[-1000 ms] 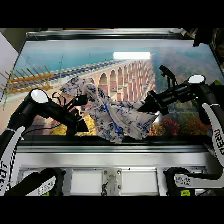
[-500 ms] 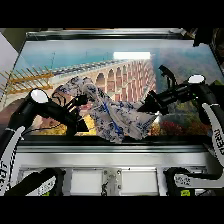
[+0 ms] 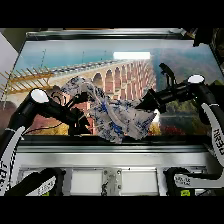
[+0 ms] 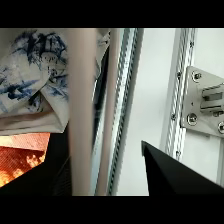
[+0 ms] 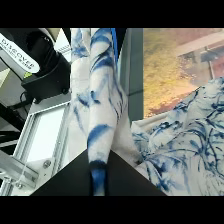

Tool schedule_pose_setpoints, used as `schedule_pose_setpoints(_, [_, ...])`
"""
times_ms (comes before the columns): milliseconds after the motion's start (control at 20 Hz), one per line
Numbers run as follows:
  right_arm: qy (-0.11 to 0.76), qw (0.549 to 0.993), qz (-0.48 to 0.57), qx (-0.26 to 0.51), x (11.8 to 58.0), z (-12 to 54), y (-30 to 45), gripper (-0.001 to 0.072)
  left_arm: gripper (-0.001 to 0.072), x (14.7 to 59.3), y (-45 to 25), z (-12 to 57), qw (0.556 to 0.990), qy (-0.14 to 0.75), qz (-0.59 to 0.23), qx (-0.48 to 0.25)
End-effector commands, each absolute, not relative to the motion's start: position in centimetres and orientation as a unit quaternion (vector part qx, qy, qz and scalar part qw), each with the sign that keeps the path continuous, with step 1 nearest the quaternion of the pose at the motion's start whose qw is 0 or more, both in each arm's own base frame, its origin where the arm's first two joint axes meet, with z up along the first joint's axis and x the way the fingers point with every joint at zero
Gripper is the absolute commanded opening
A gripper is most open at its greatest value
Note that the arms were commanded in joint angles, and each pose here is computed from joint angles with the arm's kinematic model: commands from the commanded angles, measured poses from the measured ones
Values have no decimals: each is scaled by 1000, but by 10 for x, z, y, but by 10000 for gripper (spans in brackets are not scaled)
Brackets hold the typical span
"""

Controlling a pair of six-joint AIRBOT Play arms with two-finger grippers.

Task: Fold the clothes and pants, and hang the long-sleeved shirts on hangers.

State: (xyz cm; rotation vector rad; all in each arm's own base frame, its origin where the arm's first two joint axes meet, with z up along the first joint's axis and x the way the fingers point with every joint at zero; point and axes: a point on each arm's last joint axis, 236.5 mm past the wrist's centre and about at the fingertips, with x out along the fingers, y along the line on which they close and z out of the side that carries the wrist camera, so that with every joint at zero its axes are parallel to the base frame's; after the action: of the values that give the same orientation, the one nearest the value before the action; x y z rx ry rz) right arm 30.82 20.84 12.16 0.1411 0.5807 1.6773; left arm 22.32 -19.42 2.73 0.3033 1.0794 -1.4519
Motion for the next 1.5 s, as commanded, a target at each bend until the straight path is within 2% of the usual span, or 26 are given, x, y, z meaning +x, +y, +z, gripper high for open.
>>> schedule_pose_setpoints(0, [237, 639, 728, 71, 315, 129, 211, 11, 409, 224, -191, 28, 616, 490, -606, 112])
schedule_pose_setpoints(500, [198, 656, 721, 102, 327, 149, 217, 10, 409, 237, -159, 38, 694, 480, -531, 75])
schedule_pose_setpoints(550, [199, 655, 721, 103, 327, 149, 216, 10, 444, 240, -159, 39, 702, 474, -526, 78])
schedule_pose_setpoints(600, [200, 655, 721, 103, 327, 149, 216, 10, 611, 245, -158, 41, 712, 469, -516, 77])
schedule_pose_setpoints(650, [202, 655, 721, 101, 327, 148, 216, 10, 683, 253, -157, 43, 729, 467, -496, 70])
schedule_pose_setpoints(900, [215, 664, 710, 98, 332, 142, 216, 10, 677, 294, -130, 67, 812, 424, -400, 45])
schedule_pose_setpoints(1150, [219, 691, 681, 102, 350, 138, 216, 10, 676, 334, -61, 120, 891, 378, -245, -50])
schedule_pose_setpoints(1300, [209, 730, 643, 93, 371, 141, 215, 10, 676, 340, -40, 138, 911, 356, -184, -97])
schedule_pose_setpoints(1450, [189, 781, 590, 76, 393, 159, 209, 10, 676, 324, -60, 123, 897, 375, -189, -134])
